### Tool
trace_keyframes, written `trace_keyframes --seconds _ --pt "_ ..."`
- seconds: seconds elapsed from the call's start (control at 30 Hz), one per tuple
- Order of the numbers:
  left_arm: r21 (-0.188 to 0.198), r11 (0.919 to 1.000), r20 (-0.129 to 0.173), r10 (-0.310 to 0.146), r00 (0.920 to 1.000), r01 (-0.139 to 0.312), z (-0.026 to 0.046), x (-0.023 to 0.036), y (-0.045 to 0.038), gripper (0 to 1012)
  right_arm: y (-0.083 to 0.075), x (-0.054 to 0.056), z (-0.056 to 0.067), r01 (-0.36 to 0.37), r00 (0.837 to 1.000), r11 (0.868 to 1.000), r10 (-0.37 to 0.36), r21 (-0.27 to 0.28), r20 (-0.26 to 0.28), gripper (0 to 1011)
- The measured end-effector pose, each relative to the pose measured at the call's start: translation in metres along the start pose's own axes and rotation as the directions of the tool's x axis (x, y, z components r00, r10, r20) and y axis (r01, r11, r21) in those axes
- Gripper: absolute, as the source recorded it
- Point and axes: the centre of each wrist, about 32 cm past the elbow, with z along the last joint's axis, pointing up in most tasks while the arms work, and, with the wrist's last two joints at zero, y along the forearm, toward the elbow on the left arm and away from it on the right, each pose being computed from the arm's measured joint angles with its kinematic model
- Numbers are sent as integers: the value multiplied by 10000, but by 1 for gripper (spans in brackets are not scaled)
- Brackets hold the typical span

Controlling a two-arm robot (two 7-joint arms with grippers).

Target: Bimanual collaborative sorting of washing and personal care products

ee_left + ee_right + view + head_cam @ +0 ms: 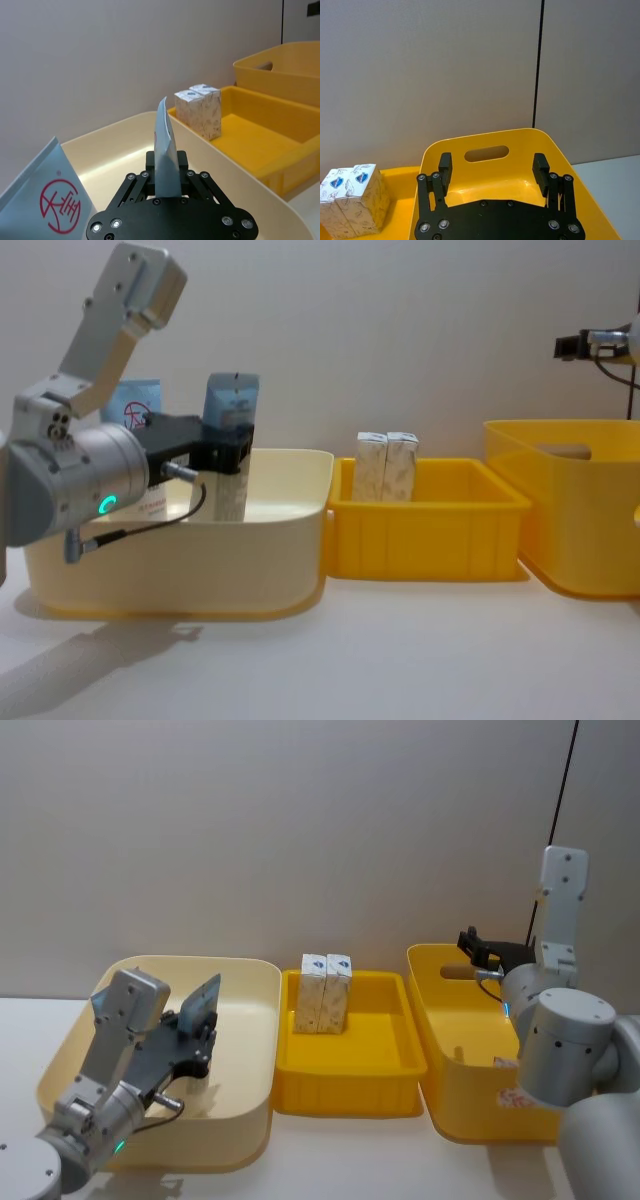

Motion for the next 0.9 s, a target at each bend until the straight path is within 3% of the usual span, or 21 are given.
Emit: trace_keyframes --seconds 0.17,0.33,0.5,0.63,0.77,0.87,0.9 --pt "-382 9993 57 -21 10000 23 58 8 -23 234 0 0 0 0 10000 10000 0 0 0 1001" --pt "-1016 9948 222 -3 9998 26 176 23 -60 234 0 0 0 0 10000 10000 0 0 0 1001" --pt "-1715 9852 428 38 9991 36 317 38 -103 234 0 0 0 -1 10000 10000 1 0 0 1001" --pt "-2243 9745 566 60 9984 69 429 54 -139 233 0 0 0 -1 10000 10000 1 -1 0 1001" --pt "-2807 9597 696 58 9976 140 560 76 -183 234 0 0 0 0 10000 10000 0 0 0 1001" --pt "-3370 9412 790 40 9969 230 698 104 -231 234 0 0 0 -1 10000 10000 1 -1 1 1001" --pt "-3370 9412 790 40 9969 230 698 104 -231 234 0 0 0 -1 10000 10000 1 -1 0 1001"
